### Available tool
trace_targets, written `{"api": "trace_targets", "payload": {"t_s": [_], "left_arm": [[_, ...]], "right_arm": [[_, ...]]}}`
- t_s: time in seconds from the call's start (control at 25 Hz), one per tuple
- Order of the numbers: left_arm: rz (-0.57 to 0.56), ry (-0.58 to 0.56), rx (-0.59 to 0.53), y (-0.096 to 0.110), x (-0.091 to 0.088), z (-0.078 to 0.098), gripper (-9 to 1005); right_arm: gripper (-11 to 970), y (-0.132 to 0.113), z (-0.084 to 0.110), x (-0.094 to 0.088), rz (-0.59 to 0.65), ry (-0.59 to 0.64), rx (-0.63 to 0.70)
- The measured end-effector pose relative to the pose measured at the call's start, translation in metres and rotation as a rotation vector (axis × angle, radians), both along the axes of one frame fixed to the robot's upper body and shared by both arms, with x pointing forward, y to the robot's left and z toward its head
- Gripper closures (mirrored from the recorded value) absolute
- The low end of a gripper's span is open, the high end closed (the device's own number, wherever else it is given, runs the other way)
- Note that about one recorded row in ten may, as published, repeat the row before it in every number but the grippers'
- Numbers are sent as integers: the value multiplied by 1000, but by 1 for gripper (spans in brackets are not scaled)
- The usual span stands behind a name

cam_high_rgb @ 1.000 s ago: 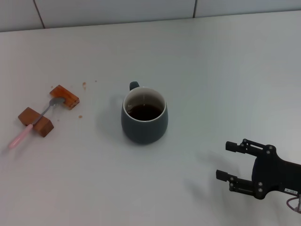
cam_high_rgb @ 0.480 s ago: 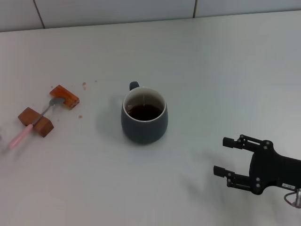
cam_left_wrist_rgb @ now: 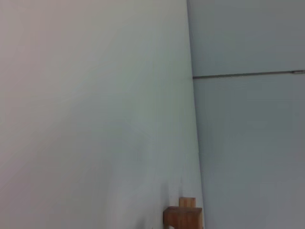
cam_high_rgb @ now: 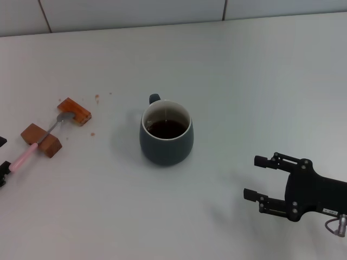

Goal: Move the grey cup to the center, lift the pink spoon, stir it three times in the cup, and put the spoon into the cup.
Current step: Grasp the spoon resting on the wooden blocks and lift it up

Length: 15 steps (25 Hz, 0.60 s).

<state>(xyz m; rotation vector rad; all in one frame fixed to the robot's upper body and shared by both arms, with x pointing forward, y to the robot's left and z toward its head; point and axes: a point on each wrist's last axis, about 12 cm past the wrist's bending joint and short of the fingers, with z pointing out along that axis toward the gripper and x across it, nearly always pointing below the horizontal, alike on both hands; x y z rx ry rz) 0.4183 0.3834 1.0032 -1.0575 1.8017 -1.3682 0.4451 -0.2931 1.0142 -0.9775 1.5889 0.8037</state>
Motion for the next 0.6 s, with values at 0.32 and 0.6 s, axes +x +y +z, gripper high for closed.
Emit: {"api": "trace_targets", "payload": {"t_s": [0.32,0.6], "left_arm": [[-22,13,-27,-7,0,-1,215],[-31,13,-46,-13,2,-2,215]], "right_arm": [[214,1,0,1,2,0,2],[214,1,0,1,2,0,2]]}}
